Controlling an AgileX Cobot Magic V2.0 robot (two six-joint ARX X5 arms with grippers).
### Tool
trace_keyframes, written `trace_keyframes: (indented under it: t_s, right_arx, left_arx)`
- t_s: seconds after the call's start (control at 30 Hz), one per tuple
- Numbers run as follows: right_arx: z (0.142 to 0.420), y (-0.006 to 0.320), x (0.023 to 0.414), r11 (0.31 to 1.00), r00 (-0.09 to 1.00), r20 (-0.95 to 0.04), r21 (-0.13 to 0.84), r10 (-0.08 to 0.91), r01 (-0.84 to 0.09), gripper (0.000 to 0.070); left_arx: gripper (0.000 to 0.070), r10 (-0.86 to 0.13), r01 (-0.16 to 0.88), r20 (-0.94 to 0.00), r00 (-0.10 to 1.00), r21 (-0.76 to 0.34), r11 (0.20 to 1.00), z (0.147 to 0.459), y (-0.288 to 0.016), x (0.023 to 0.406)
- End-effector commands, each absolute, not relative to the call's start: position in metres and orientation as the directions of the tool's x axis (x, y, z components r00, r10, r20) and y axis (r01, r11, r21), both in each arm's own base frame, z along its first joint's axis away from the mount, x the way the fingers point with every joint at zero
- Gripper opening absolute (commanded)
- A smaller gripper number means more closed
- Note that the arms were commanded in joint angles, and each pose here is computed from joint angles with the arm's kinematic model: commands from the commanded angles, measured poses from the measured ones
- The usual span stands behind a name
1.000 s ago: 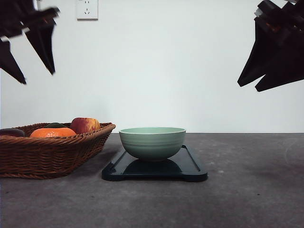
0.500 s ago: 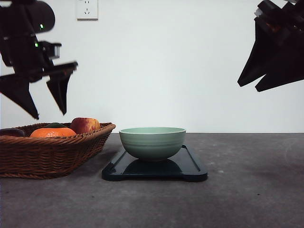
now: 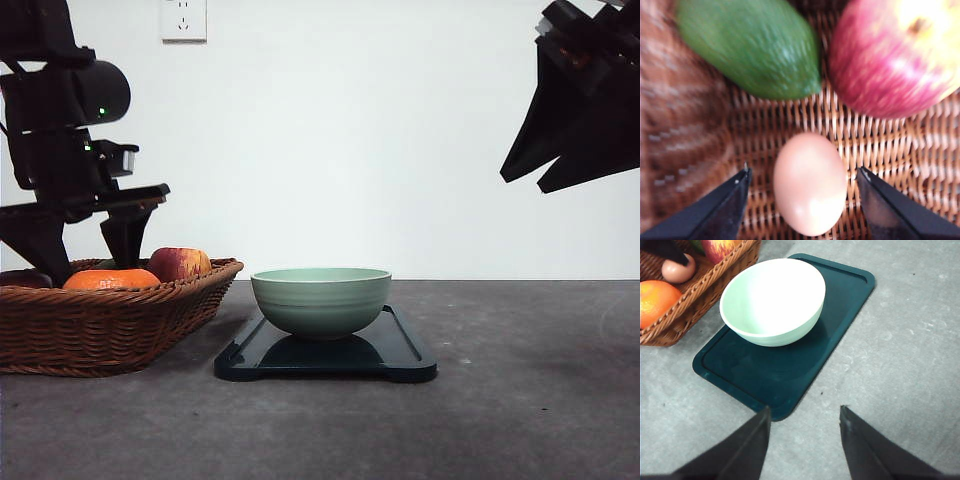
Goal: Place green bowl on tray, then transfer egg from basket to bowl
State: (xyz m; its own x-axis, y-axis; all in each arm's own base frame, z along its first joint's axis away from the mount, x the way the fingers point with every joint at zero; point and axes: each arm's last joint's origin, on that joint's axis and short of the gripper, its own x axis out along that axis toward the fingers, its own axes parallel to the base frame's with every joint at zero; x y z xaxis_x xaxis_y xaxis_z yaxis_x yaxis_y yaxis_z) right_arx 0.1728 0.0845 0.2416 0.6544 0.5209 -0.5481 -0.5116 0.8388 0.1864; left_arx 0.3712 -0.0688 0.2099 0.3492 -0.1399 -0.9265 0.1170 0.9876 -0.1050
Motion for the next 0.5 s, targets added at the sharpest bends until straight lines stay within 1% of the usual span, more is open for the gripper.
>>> trace_keyframes:
  t_s: [0.0,0.47]
  right_arx:
    - [0.2425,0.0861,0.1739,0.838,0.656,-0.543,0.194,0.525,-0.51,0.0272]
    - [0.2425,0.0861,0.1739,0.839,0.656,-0.543,0.199,0.525,-0.507,0.0272]
  left_arx:
    - [0.0431,-0.14,0.125,-0.925,0.353,-0.102,0.987,0.2075,-0.0721,0.3771]
    - [0.043,-0.139,0.126,-0.929,0.342,-0.101,0.987,0.2027,-0.0729,0.3786]
